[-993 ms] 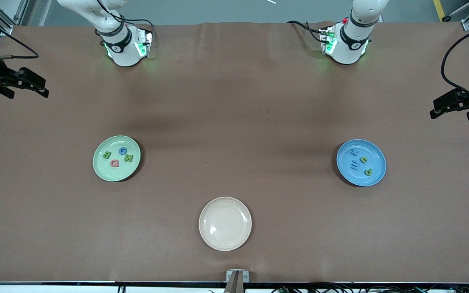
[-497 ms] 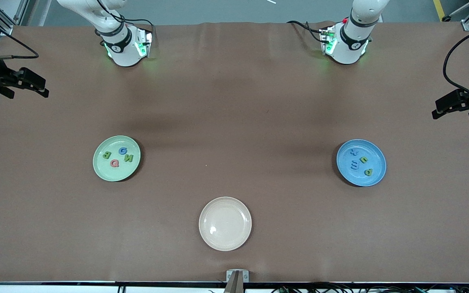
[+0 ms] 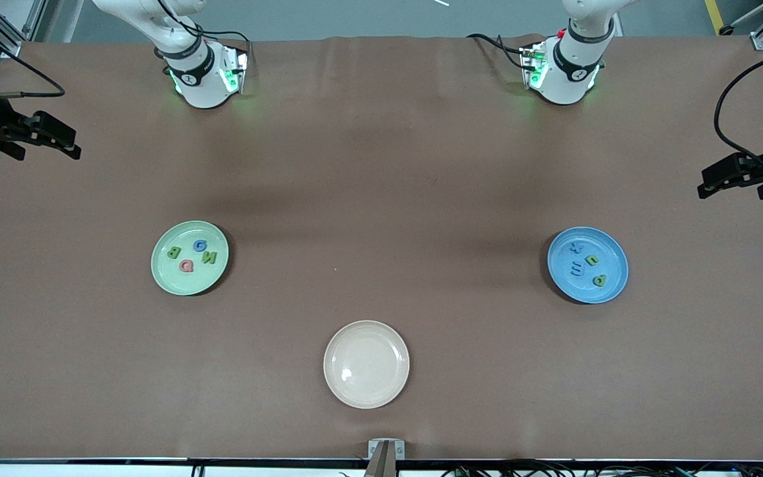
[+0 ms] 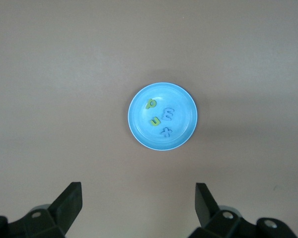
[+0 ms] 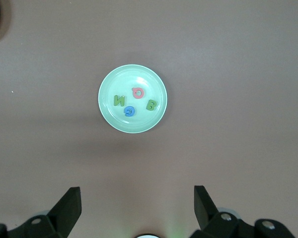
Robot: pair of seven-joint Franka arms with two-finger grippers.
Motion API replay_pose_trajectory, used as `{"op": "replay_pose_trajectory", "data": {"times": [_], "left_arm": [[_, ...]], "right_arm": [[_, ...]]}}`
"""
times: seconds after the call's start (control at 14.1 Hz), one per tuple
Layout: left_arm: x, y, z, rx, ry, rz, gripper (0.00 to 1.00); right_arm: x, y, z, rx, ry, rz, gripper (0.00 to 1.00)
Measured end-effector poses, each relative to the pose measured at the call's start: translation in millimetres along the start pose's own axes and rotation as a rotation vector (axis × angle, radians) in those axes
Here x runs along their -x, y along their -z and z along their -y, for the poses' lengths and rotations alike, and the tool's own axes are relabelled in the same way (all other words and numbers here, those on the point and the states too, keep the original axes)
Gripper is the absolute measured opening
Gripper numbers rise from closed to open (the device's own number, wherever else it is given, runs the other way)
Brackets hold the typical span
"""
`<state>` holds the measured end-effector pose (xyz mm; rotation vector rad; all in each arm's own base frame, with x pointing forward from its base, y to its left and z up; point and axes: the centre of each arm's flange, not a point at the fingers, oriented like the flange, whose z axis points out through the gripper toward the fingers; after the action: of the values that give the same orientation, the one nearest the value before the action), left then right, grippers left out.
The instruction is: Sort upper and lower case letters into plates
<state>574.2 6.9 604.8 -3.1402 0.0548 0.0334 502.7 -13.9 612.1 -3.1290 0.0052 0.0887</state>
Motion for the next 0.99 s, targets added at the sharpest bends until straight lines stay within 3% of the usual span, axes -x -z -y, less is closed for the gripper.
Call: {"op": "replay_pose_trajectory", "data": {"times": [0.99], "left_arm": [[-0.2, 2.1, -6.9, -0.012, -0.006, 0.002, 1.00]], "right_arm": [[0.0, -0.1, 0.0, 0.000, 0.000, 0.000, 1.00]]}}
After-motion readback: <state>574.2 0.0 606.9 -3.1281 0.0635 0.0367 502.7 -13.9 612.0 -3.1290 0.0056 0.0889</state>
